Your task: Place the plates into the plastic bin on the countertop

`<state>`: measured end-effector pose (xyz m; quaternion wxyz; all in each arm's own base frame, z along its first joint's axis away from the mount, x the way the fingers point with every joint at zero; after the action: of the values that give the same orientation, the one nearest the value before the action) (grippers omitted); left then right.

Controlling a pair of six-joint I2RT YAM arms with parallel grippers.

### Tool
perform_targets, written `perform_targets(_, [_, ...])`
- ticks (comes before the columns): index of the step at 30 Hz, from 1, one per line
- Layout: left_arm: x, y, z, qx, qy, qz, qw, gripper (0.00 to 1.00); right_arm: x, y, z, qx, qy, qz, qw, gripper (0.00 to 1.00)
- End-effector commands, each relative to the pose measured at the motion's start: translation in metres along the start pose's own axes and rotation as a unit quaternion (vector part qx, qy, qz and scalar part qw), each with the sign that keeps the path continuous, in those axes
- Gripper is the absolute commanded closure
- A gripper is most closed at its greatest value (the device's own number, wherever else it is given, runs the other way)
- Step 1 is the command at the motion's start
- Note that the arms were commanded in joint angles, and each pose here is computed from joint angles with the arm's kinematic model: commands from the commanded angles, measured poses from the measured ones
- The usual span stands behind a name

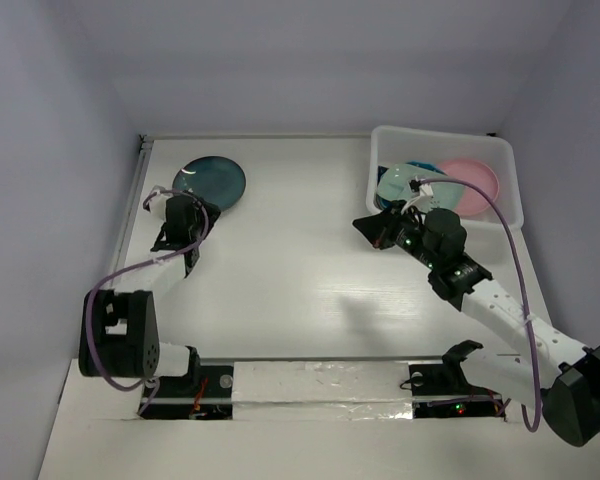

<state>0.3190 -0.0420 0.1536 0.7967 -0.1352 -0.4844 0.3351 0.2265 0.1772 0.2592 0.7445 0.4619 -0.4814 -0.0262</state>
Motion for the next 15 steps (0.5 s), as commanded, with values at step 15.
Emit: perform_targets(15, [0.032,0.028,-0.097,0.041,0.009,0.114,0.993,0.41,0.008,0.027,-0.007,0.069,0.003,0.020,0.997,0.96])
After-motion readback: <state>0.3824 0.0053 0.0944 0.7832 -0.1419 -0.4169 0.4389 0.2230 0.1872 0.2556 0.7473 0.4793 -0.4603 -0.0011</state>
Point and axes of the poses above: each gripper's point midway between its finger pads, its own z axis back along the fingers, its own y axis along the line the jaws close on, x = y × z, the point moved 8 cm from there along z, back along the fingers, and after that the axes turned 10 degrees about -z, right-handed, at the moved point
